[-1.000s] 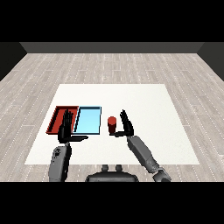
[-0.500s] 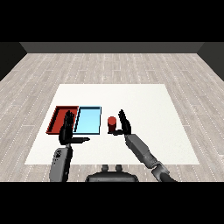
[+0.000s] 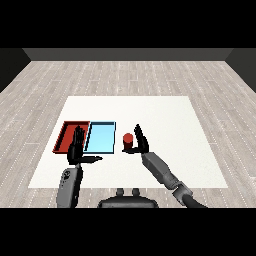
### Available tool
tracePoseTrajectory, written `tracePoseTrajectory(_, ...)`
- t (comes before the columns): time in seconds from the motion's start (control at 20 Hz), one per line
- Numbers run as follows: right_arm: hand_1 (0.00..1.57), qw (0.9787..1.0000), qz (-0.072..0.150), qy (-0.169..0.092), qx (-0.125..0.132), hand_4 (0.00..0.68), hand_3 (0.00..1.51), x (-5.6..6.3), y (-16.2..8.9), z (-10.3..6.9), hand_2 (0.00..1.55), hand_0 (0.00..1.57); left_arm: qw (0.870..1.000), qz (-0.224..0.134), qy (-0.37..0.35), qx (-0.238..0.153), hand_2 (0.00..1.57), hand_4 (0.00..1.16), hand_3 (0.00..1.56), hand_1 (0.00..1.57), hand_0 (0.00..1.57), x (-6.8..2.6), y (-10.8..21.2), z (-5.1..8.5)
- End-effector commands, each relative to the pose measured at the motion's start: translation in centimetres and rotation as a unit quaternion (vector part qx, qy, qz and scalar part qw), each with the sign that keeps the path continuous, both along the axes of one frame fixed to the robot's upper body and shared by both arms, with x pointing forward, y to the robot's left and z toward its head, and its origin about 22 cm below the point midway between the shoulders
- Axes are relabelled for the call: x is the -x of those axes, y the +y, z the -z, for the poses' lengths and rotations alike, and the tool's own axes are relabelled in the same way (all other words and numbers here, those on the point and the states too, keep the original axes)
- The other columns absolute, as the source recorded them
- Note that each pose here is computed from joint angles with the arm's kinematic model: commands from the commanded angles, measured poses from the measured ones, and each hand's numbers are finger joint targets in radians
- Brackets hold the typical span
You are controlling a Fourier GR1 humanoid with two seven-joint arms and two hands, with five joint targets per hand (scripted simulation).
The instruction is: Pick the red can and put it in the red box
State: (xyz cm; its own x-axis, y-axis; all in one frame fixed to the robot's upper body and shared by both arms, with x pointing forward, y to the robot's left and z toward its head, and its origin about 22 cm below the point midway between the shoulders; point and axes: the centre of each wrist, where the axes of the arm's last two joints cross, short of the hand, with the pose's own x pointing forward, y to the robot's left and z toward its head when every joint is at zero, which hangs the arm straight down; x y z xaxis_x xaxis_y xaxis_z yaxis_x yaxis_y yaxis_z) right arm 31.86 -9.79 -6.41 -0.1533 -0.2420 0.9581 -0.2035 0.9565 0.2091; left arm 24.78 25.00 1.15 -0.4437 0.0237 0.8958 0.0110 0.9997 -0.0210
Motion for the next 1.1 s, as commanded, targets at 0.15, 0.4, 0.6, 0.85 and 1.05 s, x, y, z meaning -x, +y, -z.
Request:
tracePoseTrajectory(0.15,0.0,0.9999,-0.013,0.003,-0.001,0.0,0.0,0.2,2.0,0.0,0.0,0.0,1.0,-0.006,0.0,-0.012,0.0,0.0,0.0,0.0,0.0,0.35,-0.1,-0.5)
tracePoseTrajectory(0.4,0.0,0.9993,-0.03,0.003,-0.023,0.0,0.0,-0.1,1.8,-0.1,0.0,0.0,1.0,0.002,-0.005,-0.006,0.0,0.0,0.0,0.0,0.0,-1.04,-0.2,0.5)
tracePoseTrajectory(0.6,0.0,0.9993,-0.029,0.007,-0.022,0.0,0.0,0.7,1.5,0.6,0.0,0.0,1.0,0.003,0.002,0.0,0.0,0.0,0.0,0.0,0.0,-0.22,-0.6,0.2)
tracePoseTrajectory(0.85,0.0,0.9996,-0.027,0.005,-0.011,0.0,0.0,-0.9,2.1,-0.8,0.0,0.0,1.0,0.001,0.003,-0.005,0.0,0.0,0.0,0.0,0.0,-0.23,0.9,0.5)
tracePoseTrajectory(1.05,0.0,0.9989,-0.006,0.034,0.032,0.0,0.0,-1.2,3.6,-1.9,0.0,0.0,1.0,-0.002,0.003,-0.008,0.0,0.0,0.0,0.0,0.0,0.12,1.6,-0.8)
